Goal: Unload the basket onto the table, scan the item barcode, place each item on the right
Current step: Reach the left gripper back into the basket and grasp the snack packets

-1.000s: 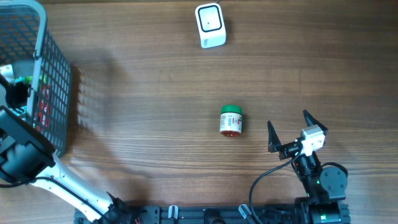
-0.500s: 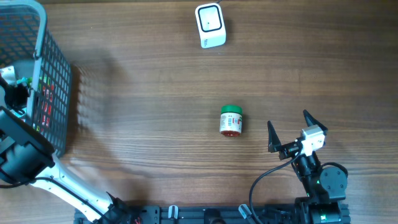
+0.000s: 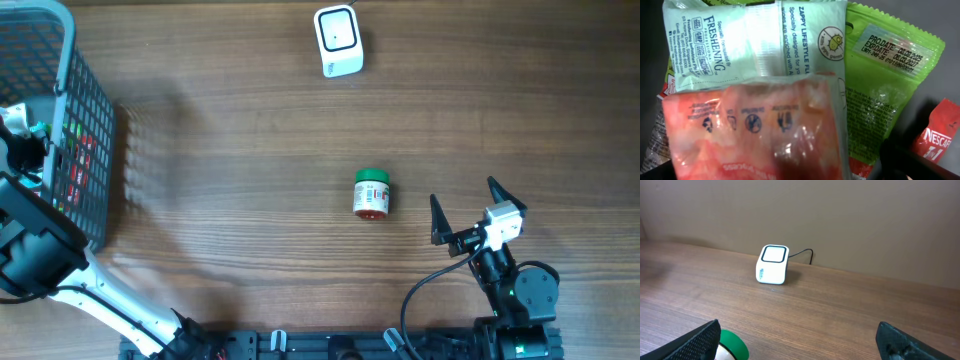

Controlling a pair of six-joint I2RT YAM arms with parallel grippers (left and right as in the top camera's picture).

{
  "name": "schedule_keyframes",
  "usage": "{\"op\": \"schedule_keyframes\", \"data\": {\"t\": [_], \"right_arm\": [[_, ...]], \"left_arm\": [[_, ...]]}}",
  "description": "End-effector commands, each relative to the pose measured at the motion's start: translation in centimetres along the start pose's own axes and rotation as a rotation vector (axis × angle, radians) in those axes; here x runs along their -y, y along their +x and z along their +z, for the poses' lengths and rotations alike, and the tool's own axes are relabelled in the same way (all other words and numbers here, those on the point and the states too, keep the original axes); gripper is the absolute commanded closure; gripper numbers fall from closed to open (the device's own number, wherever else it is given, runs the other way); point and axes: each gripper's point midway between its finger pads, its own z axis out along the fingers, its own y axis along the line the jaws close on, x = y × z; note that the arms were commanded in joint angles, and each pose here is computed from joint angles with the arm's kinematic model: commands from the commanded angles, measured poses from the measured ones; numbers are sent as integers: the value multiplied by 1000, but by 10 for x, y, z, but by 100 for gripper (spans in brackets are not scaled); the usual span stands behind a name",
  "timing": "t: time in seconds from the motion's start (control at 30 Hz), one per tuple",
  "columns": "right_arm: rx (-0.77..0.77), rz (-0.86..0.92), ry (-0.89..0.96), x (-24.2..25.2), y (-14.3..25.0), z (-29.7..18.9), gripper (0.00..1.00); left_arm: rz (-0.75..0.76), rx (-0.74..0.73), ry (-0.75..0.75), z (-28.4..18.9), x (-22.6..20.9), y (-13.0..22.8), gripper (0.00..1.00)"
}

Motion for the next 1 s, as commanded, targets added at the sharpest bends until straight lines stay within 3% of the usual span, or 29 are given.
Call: {"op": "schedule_keyframes", "data": {"t": [0.0, 0.3, 0.4, 0.67, 0.73, 0.8, 0.97], "right_arm": [[6, -7, 2, 0, -1, 0, 0], [6, -7, 2, 0, -1, 0, 0], [6, -7, 1, 0, -1, 0, 0], [6, -7, 2, 0, -1, 0, 0], [6, -7, 2, 0, -1, 0, 0], [6, -7, 2, 0, -1, 0, 0], [6, -7, 2, 0, -1, 0, 0]], "left_arm": [[10, -10, 40, 4, 9, 10, 0], [9, -92, -17, 39, 4, 41, 0], [9, -104, -12, 46, 7, 49, 19], [8, -122, -5, 52, 10, 59, 45], [8, -122, -5, 52, 10, 59, 80], [-5, -118, -7, 52, 10, 58, 93], [-60, -30, -45, 24, -1, 28, 96]]}}
